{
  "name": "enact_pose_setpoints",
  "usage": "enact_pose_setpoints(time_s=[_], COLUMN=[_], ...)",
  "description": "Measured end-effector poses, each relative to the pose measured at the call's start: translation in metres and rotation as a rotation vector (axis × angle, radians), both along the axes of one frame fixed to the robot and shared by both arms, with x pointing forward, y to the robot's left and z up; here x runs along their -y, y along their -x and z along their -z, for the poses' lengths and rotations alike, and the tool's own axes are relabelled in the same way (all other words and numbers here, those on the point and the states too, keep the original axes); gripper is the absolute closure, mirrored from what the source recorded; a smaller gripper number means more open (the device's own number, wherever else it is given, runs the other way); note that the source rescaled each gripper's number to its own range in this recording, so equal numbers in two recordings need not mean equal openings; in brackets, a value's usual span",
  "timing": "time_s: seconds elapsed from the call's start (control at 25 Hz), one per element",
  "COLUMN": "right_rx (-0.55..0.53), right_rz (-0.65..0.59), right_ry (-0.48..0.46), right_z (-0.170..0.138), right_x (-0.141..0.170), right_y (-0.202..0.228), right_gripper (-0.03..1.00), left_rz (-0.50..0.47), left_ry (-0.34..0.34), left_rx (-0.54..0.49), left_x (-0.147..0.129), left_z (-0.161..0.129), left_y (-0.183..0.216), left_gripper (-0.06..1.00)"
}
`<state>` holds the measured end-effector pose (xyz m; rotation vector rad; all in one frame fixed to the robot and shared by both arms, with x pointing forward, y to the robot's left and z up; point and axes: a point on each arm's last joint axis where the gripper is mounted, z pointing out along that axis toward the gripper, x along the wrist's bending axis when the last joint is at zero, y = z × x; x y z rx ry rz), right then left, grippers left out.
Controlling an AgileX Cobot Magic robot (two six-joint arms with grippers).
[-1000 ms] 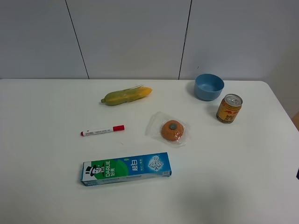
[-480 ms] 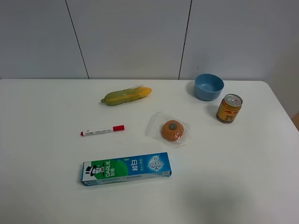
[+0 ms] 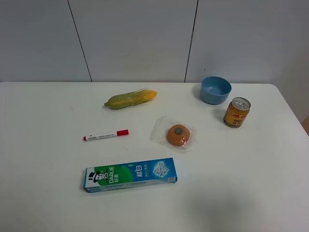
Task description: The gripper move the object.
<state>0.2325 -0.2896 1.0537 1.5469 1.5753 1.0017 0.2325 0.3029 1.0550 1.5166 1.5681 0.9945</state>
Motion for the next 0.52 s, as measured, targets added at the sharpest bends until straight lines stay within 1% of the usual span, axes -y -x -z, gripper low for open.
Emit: enact_pose_setpoints(time_s=[0.52], right_rx=[-0.001], right_rz=[0.011], right_ry=[-0.013], right_z=[0.0], right_x=[0.0003], right_y=[0.0], right_gripper=[-0.03], left_rz=[0.0], left_ry=[0.0], left_rx=[0.0], left_x=[0.0], left_z=[0.0], left_y=[0.0], left_gripper=[-0.06])
